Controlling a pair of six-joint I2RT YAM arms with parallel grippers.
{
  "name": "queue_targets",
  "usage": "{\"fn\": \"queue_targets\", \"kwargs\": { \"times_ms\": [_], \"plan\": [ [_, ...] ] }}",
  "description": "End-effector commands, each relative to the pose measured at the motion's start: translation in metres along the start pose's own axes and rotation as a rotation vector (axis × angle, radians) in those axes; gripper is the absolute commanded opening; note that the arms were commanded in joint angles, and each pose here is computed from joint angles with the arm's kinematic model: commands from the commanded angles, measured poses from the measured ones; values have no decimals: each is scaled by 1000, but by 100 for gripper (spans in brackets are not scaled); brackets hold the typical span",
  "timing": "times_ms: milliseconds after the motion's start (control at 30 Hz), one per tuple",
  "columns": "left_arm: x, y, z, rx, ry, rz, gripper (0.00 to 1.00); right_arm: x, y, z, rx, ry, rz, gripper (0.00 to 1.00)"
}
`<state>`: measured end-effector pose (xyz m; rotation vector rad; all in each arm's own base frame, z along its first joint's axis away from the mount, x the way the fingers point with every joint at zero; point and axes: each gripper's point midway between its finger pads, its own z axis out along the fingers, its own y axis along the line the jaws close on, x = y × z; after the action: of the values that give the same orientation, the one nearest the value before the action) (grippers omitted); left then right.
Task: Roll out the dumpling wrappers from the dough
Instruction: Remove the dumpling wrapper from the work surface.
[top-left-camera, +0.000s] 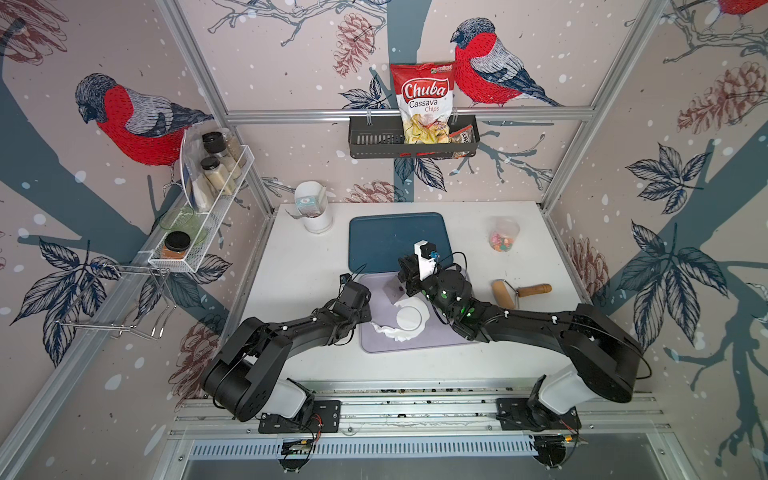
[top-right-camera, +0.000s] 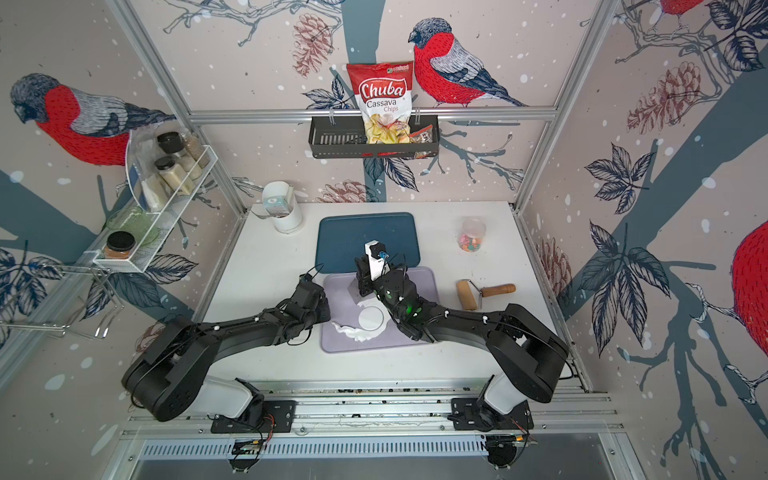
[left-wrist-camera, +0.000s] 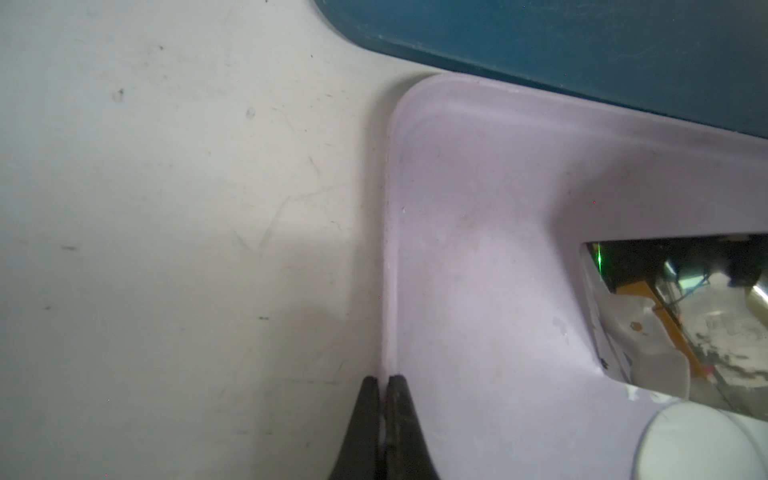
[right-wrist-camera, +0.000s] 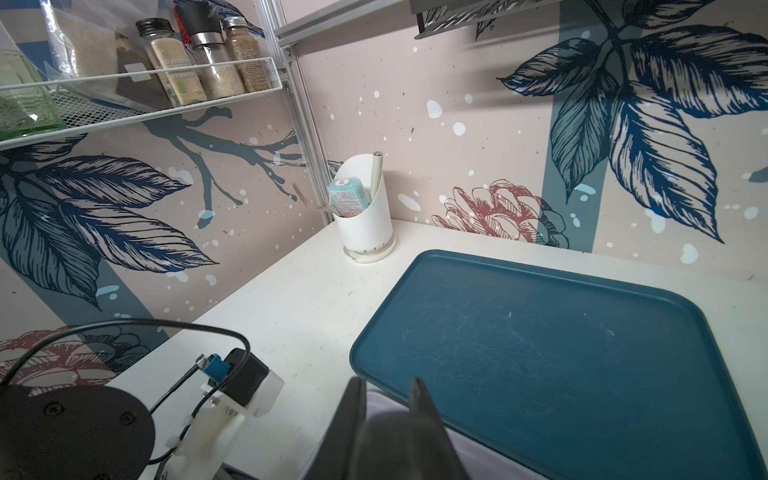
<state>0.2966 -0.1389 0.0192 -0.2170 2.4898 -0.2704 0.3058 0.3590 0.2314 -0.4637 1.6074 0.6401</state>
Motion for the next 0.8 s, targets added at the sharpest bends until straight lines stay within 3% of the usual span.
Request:
{"fn": "queue_targets", "kwargs": {
  "times_ms": [0,533,667,767],
  "plan": [
    [11,11,0,-41,39,10,4,16,-22,-6,101,59,-78,0],
    [16,14,0,-39,45,6,0,16,-100,-37,377,81,-142,0],
    [16,11,1,-24,48,7,0,-6,-109,-43,443,40,-148,0],
    [16,9,2,-13,51,8,0,-33,-99,-39,415,-5,-120,0]
  ]
}}
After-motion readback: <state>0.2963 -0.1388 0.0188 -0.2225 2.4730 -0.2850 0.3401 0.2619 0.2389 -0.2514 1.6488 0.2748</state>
